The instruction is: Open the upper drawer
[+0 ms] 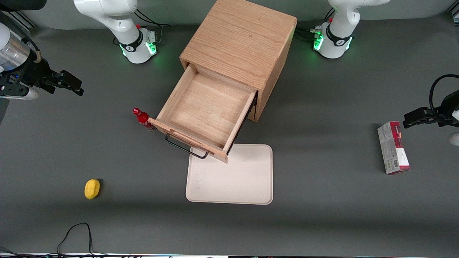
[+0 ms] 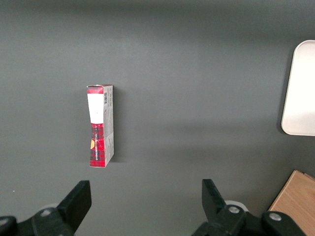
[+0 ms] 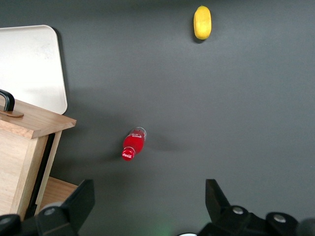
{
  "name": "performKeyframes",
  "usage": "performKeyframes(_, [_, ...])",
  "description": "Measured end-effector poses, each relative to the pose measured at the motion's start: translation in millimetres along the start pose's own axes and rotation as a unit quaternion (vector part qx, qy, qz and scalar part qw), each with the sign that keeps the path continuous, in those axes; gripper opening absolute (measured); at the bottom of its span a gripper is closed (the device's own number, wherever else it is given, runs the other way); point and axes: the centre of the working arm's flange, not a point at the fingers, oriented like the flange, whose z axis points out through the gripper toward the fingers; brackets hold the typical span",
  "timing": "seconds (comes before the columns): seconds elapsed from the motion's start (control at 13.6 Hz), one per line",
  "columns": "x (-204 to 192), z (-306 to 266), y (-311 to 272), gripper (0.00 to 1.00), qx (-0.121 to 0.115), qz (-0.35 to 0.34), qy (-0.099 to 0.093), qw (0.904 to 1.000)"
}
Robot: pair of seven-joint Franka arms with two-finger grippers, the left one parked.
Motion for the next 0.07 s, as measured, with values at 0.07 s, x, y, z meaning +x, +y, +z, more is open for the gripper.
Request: performKeyframes(0.07, [1.4,1.7,-0.3,1.00,0.000,0.000,0.000,1.0000])
